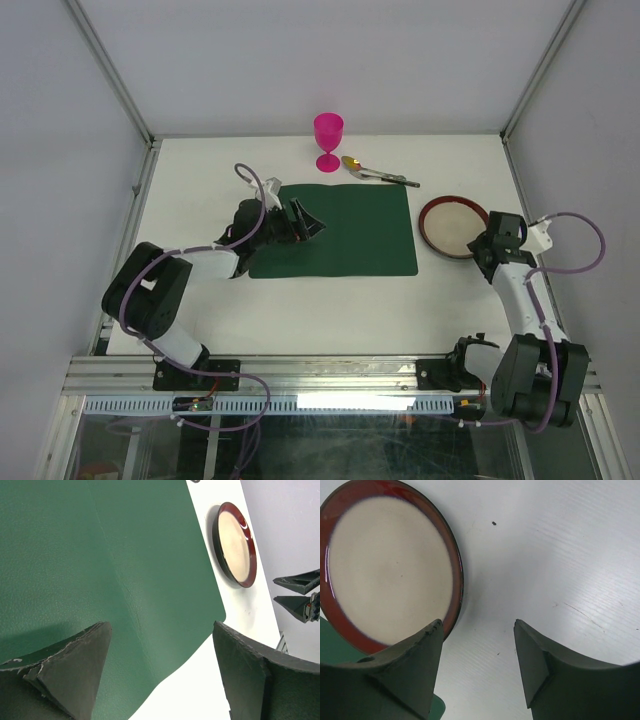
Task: Set the dinner table for one person
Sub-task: Pick up the plate at the center of the board.
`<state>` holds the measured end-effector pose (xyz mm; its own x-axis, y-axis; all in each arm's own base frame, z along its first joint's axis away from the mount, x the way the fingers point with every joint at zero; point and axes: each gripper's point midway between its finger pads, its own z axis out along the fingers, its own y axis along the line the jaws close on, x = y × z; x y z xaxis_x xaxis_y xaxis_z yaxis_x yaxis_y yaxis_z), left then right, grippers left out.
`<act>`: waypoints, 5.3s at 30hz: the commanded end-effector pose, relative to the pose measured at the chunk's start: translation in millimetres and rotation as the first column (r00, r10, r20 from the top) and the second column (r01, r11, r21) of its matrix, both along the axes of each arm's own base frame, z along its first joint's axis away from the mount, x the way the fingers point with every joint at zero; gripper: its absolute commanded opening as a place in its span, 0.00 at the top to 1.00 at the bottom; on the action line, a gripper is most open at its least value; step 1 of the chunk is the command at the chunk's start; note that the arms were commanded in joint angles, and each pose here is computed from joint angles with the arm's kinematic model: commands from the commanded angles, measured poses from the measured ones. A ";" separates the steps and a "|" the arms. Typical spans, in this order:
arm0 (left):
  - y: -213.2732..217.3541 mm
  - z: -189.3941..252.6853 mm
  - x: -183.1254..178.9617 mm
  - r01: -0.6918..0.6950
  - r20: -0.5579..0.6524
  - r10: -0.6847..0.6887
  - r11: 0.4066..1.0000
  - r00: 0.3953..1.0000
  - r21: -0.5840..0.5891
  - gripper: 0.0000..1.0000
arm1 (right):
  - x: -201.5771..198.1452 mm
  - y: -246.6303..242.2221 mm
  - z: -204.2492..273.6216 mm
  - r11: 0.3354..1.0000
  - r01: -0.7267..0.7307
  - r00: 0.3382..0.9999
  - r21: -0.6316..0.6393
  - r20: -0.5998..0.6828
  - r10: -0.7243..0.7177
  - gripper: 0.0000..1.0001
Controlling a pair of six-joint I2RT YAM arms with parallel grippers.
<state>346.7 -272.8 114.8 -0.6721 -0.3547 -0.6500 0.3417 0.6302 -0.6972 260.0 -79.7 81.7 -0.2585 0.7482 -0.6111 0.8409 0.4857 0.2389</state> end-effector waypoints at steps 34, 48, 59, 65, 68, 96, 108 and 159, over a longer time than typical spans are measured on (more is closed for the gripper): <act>-18.2 18.8 15.0 0.038 0.062 -0.034 0.998 0.997 -0.052 0.16 | 57.2 5.2 -29.9 0.992 0.049 0.979 0.117 0.189 -0.071 0.45; -19.3 18.9 19.7 0.034 0.063 -0.032 0.999 0.997 -0.040 0.17 | 61.7 3.6 -41.9 0.989 0.070 0.977 0.131 0.191 -0.094 0.47; -51.9 22.0 31.8 0.174 0.086 -0.166 0.979 0.982 -0.107 0.17 | 60.6 0.0 -44.0 0.989 0.081 0.975 0.122 0.195 -0.104 0.49; -68.8 31.2 44.1 0.219 0.119 -0.202 0.964 0.972 -0.153 0.18 | 61.2 -1.0 -48.2 0.988 0.075 0.978 0.132 0.186 -0.099 0.52; -75.0 32.9 47.2 0.225 0.121 -0.208 0.962 0.971 -0.154 0.18 | 60.8 0.0 -53.2 0.987 0.073 0.979 0.142 0.178 -0.098 0.58; -179.4 42.0 30.5 0.411 0.145 -0.389 0.895 0.910 -0.172 0.22 | 43.2 5.8 -44.5 0.983 0.071 0.976 0.171 0.192 -0.104 0.95; -181.6 30.2 22.3 0.415 0.130 -0.397 0.895 0.909 -0.166 0.23 | 44.1 10.1 -25.3 0.984 0.039 0.965 0.176 0.250 -0.083 1.00; -170.1 -62.1 14.5 0.347 -0.014 -0.352 0.927 0.936 -0.141 0.27 | 57.6 48.7 -3.2 0.947 -0.192 0.924 0.257 0.373 0.086 1.00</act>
<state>364.4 -439.7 60.0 -0.7993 -0.1679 -0.5769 0.4883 0.3780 -0.7865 295.7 -36.7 45.2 -0.1849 0.8907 -0.4154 0.7162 0.4115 0.5636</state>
